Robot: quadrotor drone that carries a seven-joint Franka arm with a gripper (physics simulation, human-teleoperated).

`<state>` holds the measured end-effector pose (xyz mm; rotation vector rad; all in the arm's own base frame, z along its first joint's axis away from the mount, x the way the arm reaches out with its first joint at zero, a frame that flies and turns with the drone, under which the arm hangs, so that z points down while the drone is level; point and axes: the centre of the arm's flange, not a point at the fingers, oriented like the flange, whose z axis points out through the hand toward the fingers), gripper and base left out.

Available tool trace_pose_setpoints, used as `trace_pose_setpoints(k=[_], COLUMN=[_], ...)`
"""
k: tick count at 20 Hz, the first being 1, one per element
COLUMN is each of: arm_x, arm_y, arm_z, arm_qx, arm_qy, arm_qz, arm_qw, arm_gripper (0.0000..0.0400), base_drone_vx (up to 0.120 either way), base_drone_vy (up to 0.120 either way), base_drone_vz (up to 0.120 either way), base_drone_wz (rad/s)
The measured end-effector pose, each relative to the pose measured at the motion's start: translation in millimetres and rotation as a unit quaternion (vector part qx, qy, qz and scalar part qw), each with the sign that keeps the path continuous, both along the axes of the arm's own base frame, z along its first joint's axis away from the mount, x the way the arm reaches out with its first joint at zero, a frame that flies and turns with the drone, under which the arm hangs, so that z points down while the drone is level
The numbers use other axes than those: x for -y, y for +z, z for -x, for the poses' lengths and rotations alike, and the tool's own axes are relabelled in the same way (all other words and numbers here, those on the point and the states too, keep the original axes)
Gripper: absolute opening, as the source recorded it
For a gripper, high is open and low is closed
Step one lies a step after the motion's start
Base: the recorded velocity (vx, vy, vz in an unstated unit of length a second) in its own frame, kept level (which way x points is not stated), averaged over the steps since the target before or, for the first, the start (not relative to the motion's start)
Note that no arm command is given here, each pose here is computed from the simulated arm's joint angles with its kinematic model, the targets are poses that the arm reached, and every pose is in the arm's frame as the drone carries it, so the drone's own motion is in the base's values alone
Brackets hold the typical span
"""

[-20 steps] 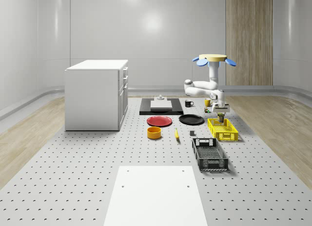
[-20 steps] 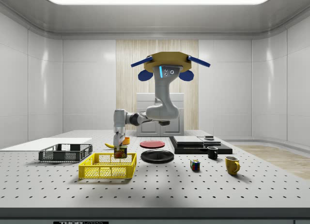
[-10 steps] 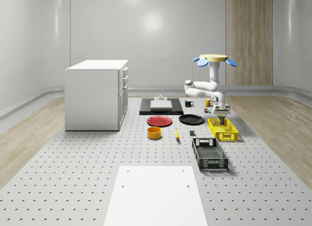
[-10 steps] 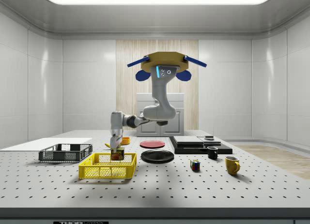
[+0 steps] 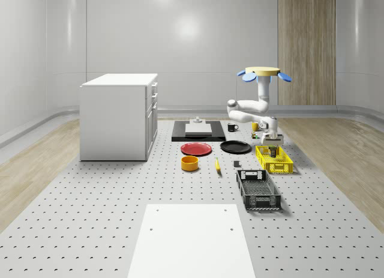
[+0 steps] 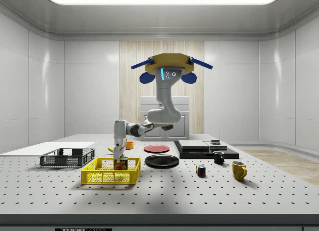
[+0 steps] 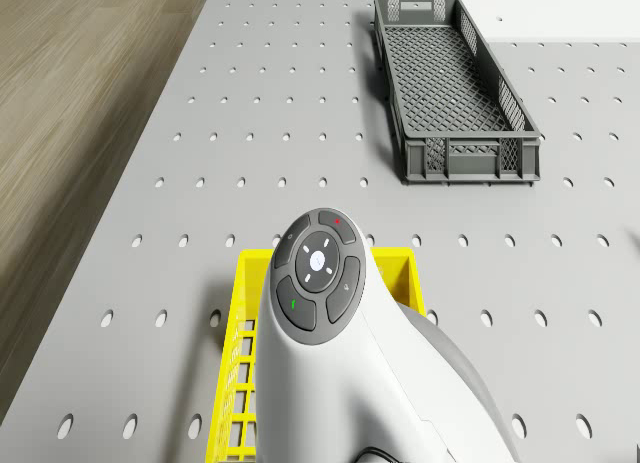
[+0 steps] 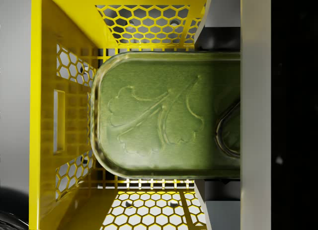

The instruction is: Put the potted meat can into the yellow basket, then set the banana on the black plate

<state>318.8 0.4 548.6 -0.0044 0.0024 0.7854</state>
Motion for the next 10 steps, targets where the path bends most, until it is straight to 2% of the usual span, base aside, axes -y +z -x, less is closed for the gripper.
trace_pose_setpoints(k=[5, 8, 10], arm_x=[0.1, 0.3, 0.3], arm_y=[14.1, 16.2, 13.1], arm_z=[0.0, 0.1, 0.1], arm_qx=[0.0000, 0.0005, 0.0007], arm_qy=[0.000, 0.000, 0.000], arm_qz=[0.000, -0.001, -0.002], arm_qw=[1.000, 1.000, 1.000], arm_gripper=[0.0299, 0.0352, 0.0371], base_drone_vx=[0.000, 0.000, 0.000], base_drone_vy=[0.000, 0.000, 0.000], base_drone_vz=[0.000, 0.000, 0.100], base_drone_wz=[0.000, 0.000, 0.000])
